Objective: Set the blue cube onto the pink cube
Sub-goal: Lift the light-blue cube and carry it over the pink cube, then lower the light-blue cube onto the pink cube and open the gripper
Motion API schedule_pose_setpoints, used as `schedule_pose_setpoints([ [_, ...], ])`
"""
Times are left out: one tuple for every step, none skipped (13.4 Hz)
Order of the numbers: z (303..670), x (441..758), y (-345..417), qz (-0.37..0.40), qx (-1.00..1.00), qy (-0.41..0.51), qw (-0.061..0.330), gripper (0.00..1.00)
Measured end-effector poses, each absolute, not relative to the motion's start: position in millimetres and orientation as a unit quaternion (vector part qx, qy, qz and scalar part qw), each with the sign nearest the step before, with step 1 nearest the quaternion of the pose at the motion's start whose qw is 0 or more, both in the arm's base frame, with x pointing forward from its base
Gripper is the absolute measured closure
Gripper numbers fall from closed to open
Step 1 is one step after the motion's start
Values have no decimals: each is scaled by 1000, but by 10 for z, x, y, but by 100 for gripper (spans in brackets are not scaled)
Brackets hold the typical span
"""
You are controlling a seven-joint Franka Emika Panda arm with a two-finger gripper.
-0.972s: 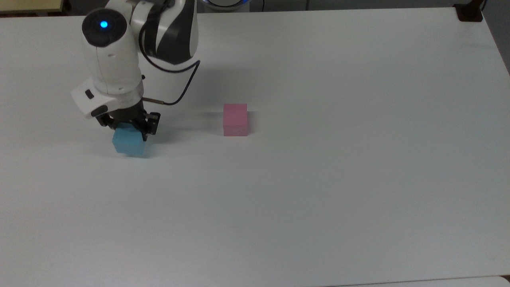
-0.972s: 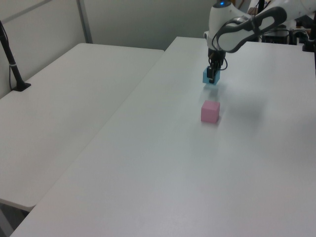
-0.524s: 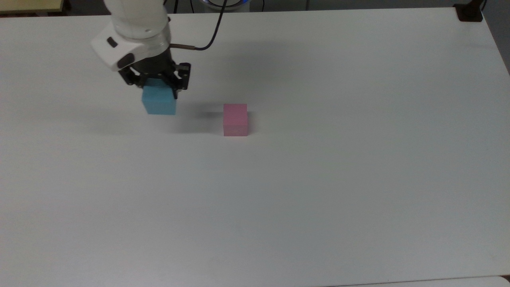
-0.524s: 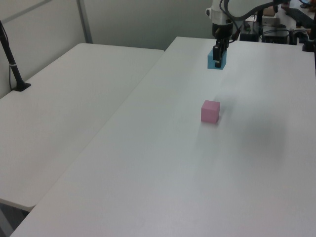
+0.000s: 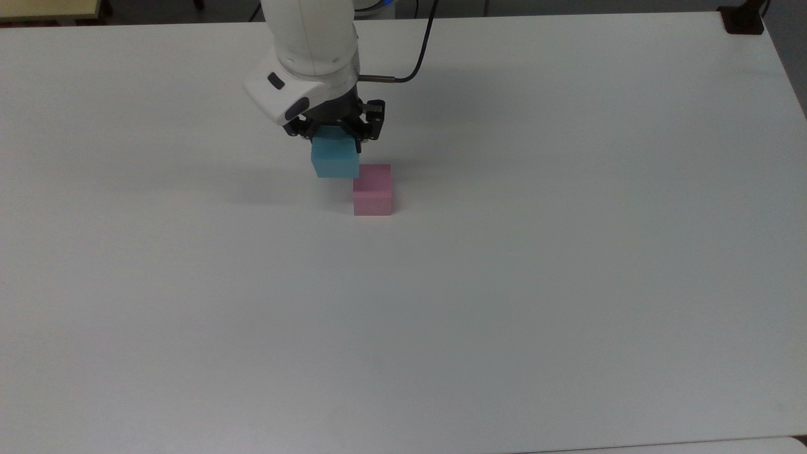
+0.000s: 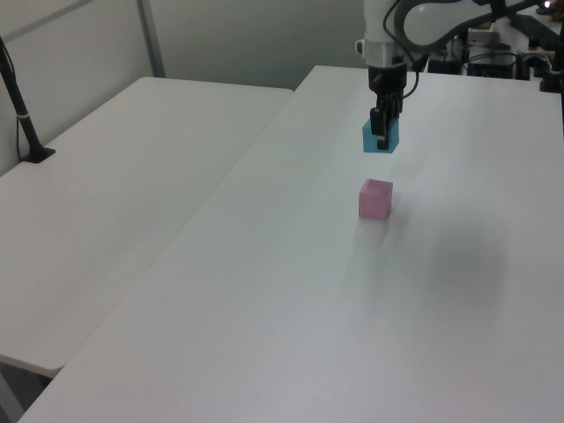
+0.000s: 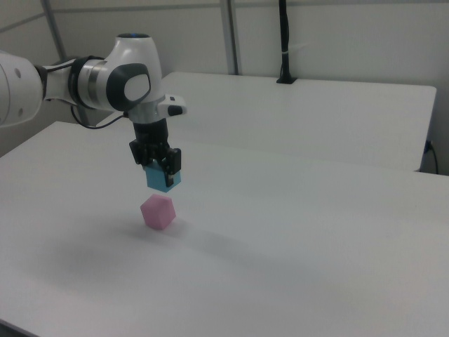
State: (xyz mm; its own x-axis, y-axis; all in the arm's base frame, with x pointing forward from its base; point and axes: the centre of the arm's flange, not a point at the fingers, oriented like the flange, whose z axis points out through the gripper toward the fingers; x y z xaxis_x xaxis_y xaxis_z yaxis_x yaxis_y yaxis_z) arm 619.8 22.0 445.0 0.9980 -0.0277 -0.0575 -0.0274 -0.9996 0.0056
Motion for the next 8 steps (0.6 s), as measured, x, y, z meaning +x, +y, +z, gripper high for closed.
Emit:
schedule_pose_setpoints([
  [4367,6163,295,-38,999,-15,2,39],
  [4298,6140,363,-40,999,-17,2,39],
  [4248,6131,409,-38,999,-20,1,39],
  [4172,6121,477,-31,999,-24,-1,39],
  [4107,6106,517,-28,999,-24,-1,39],
  [4079,6102,525,-25,999,-24,-2,39],
  [4066,6111,527,-18,1000,-24,-3,39],
  [4062,6117,548,-13,1000,-23,-4,39],
])
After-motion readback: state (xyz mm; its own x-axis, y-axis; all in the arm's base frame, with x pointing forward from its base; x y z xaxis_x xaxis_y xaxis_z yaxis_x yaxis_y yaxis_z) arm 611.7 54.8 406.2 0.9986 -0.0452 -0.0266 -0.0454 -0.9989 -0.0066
